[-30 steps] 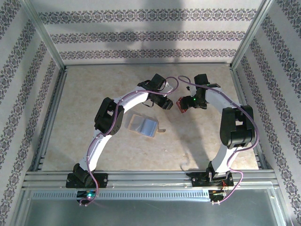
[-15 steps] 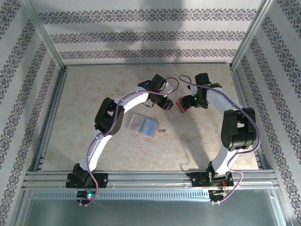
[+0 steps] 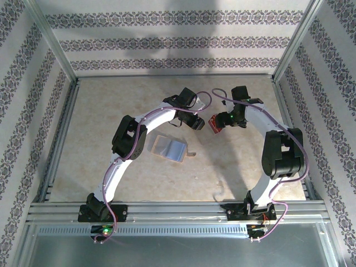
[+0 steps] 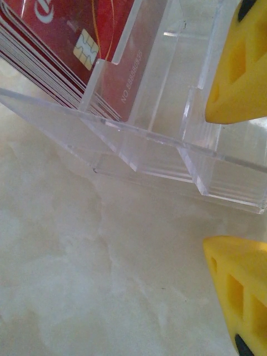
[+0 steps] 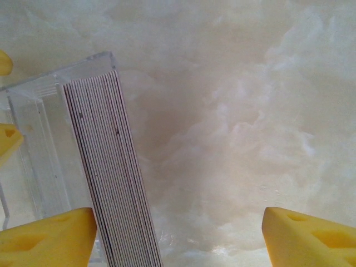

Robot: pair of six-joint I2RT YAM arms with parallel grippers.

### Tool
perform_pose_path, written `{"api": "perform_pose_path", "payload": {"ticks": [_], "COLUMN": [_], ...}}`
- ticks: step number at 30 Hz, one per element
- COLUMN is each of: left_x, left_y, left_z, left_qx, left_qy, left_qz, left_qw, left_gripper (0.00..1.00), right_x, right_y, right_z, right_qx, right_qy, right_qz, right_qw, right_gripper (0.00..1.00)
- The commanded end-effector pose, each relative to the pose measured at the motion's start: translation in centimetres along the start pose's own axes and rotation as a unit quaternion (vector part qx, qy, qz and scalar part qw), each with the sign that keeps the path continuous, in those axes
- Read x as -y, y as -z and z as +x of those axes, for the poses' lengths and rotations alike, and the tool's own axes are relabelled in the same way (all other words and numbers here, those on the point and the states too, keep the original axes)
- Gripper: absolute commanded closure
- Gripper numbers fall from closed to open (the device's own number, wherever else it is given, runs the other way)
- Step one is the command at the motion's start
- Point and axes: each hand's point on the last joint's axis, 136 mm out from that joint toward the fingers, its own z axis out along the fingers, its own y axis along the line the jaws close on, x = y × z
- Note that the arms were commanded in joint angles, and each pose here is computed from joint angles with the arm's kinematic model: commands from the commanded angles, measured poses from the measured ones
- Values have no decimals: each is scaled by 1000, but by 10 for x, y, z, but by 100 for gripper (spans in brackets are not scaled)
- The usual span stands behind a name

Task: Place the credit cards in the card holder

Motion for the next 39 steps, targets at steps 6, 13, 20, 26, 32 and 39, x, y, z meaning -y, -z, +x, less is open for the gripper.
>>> {"api": "perform_pose_path", "payload": {"ticks": [6, 13, 20, 26, 32, 39], "left_x": [3, 4, 5, 5, 5, 5], "left_y": [-17, -18, -19, -20, -21, -21], "left_z": [28, 29, 30, 31, 32, 33], "left_qx": [-43, -44, -45, -47, -48, -50], "left_qy": [-7, -9, -11, -11, -11, -14], "left_qz": [-8, -7, -6, -7, -7, -9], "left_qw": [999, 999, 999, 999, 999, 999], "left_gripper": [44, 44, 45, 44, 45, 45], "right_x": [1, -17, -6, 1, 1, -2], "right_y": [10, -4, -16, -7, 1, 7], "right_z": [2, 9, 20, 18, 15, 13], "right_qx": [8, -14, -50, -43, -32, -30], "right_qy": [3, 30, 30, 24, 25, 27], "right_qz": [-5, -31, 3, 15, 16, 8], "right_qw": [1000, 999, 998, 999, 999, 999], "right_gripper": [22, 22, 22, 22, 23, 31]}}
